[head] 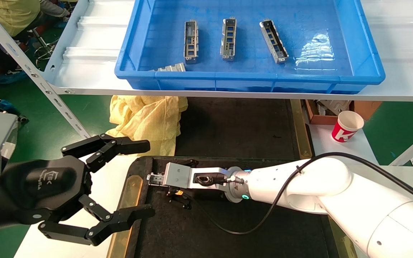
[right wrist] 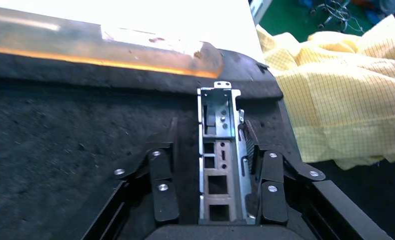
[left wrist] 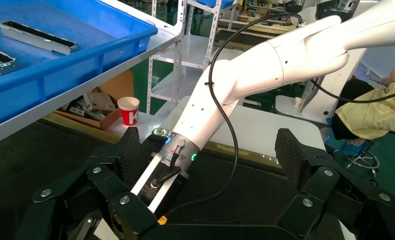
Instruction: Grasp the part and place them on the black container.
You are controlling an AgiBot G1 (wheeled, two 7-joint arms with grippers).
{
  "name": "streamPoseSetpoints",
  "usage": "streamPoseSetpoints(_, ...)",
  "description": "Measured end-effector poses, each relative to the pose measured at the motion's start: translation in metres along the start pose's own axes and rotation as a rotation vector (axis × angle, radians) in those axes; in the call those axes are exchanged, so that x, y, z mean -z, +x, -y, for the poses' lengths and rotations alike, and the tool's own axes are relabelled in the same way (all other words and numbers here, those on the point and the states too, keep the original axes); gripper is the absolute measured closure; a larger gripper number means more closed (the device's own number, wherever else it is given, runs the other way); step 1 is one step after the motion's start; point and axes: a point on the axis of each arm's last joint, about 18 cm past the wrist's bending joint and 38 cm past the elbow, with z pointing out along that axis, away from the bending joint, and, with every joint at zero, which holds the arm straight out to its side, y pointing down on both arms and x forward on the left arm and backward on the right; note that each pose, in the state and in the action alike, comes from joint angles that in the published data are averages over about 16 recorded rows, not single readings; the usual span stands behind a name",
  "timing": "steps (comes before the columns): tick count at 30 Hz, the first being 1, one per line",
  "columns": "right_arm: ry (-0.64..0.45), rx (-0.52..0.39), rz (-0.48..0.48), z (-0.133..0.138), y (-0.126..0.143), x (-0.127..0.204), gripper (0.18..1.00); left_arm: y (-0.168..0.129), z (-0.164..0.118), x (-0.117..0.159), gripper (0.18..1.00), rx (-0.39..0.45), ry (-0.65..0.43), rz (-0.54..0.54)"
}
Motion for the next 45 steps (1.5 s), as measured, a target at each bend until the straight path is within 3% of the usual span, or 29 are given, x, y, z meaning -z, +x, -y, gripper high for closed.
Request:
streamPoseSetpoints(26,0.103,-0.140,-0.016,-0.006,0.030,0.043,0.259,0.000,0.000,0.000,0.184,0.000,0.000,0.000)
streamPoseSetpoints(35,0.141,-0.178,-0.011,-0.006,0.026,0.050,0.194,0.000,0.000,0.000,0.184,0.000,0.000,0.001)
streamPoseSetpoints(45,0.257,-0.287,0.004,-0.004,0.016,0.080,0.178,0.000,0.000,0.000,0.184,0.000,0.000,0.001)
